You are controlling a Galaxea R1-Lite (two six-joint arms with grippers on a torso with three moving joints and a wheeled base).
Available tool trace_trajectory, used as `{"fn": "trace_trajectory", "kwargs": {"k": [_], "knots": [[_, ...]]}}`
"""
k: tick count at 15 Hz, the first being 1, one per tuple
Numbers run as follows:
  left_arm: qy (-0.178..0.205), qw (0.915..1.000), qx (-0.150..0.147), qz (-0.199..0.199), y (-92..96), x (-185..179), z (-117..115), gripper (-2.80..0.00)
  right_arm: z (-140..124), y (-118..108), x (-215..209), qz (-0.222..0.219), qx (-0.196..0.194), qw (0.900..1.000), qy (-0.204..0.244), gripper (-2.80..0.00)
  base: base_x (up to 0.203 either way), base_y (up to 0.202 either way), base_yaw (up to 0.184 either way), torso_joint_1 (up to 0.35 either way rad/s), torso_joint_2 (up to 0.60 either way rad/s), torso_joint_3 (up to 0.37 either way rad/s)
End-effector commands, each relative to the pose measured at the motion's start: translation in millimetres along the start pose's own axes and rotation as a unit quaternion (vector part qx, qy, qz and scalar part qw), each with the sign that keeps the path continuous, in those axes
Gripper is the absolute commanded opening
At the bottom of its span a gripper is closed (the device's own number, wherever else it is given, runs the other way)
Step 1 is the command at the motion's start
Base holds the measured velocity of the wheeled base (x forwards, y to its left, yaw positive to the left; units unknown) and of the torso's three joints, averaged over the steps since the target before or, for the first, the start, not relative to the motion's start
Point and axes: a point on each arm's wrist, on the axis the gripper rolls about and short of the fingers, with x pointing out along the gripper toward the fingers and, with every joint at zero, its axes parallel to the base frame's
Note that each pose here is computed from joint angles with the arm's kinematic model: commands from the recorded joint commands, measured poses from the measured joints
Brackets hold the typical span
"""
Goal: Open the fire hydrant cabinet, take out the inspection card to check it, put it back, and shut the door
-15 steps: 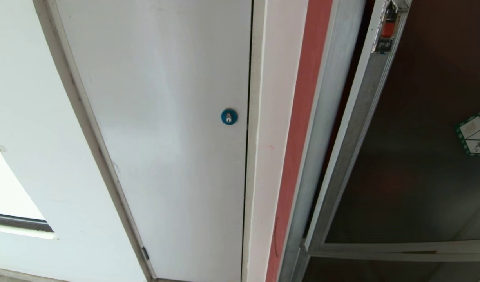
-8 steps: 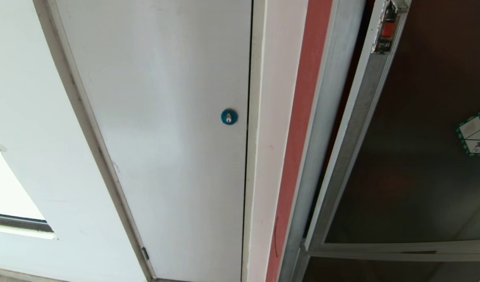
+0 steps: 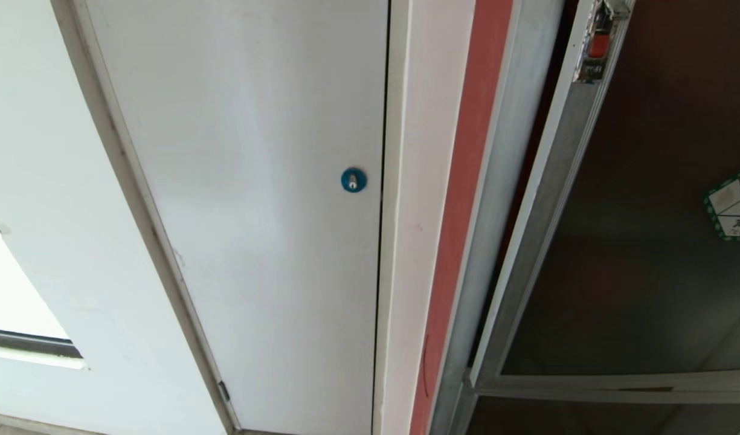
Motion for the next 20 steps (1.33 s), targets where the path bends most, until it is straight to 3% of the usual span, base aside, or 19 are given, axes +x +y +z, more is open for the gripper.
{"fn": "trace_trajectory", "kwargs": {"k": [1, 4, 10, 12, 15, 17, 20], "knots": [[0.006, 1.0, 0.0, 0.0, -0.1, 1.0, -3.8, -2.8, 7.8, -31.3, -34.4, -0.045, -0.013, 0.999, -0.006, -2.8, 0.0, 0.0, 0.0, 0.0, 0.0, 0.0], [0.006, 1.0, 0.001, 0.0, -0.1, 1.0, -3.8, -2.8, 0.8, -50.7, -74.0, -0.1, -0.06, 0.993, 0.02, -2.8, 0.0, 0.0, 0.0, 0.0, 0.0, 0.0], [0.006, 1.0, 0.0, 0.0, -0.1, 1.0, -3.8, -2.8, -55.1, -60.6, -125.8, -0.094, -0.099, 0.988, 0.068, -2.8, 0.0, 0.0, 0.0, 0.0, 0.0, 0.0], [0.007, 1.0, 0.0, 0.0, -0.1, 1.0, -3.8, -2.8, -82.6, -57.1, -136.2, -0.033, -0.101, 0.992, 0.071, -2.8, 0.0, 0.0, 0.0, 0.0, 0.0, 0.0], [0.006, 1.0, 0.0, 0.0, -0.1, 1.0, -3.8, -2.8, -118.4, -49.9, -148.8, 0.095, -0.066, 0.991, 0.061, -2.8, 0.0, 0.0, 0.0, 0.0, 0.0, 0.0], [0.006, 1.0, 0.0, 0.0, -0.1, 1.0, -3.8, -2.8, -133.2, -44.1, -150.2, 0.171, 0.012, 0.981, 0.094, -2.8, 0.0, 0.0, 0.0, 0.0, 0.0, 0.0], [0.006, 1.0, 0.0, 0.0, -0.1, 1.0, -3.8, -2.8, -154.6, -40.1, -152.6, 0.195, 0.034, 0.97, 0.144, -2.8, 0.0, 0.0, 0.0, 0.0, 0.0, 0.0]]}}
